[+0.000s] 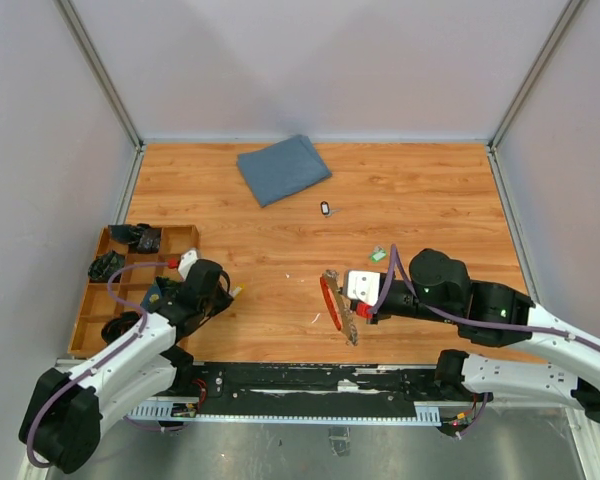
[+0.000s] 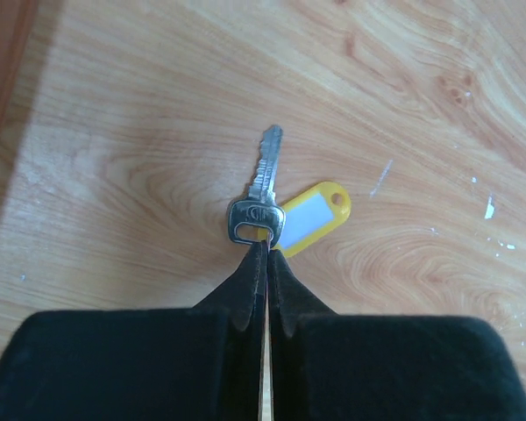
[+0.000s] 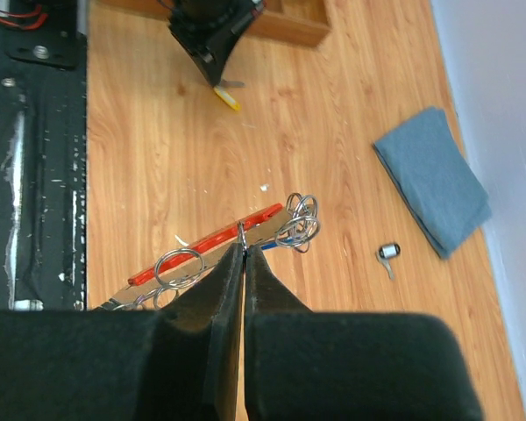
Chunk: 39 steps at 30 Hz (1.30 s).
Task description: Put the keys on the keyring
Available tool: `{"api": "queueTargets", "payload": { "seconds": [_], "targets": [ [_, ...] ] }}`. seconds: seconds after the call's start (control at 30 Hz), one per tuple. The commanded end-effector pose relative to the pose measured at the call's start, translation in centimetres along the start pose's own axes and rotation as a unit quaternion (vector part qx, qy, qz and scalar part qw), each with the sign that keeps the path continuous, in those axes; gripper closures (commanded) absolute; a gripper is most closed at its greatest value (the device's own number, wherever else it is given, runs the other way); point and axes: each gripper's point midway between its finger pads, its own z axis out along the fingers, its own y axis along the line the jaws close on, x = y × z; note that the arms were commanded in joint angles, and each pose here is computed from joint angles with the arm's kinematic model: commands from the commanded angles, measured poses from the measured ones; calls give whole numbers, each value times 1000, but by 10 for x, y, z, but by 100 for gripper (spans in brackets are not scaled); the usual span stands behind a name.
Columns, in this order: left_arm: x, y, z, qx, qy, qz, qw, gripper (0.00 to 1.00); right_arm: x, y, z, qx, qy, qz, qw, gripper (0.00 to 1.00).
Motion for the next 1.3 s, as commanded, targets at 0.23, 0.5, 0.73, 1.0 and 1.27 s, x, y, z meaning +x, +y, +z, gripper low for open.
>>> {"api": "queueTargets", "payload": {
  "seconds": [0.23,0.5,0.73,1.0,1.27],
  "targets": [
    [-60,-82,-41,85,-24,179,980,99,-4,-2,-10,7,33,110,993,99],
    [-55,-178,-92,214,-55,305,926,100,-6,12,1,-55,99,151,982,99],
    [-72,-231,-154,344,-131,357,858,99,-10,7,7,-69,107,162,979,100],
    [-76,-265,-219,466,-179,430,752,99,-26,-23,-8,-87,17,233,968,99],
    [-60,-286,-282,553,-183,498,643,99,-64,-15,-29,-174,-80,250,949,99]
  ]
}}
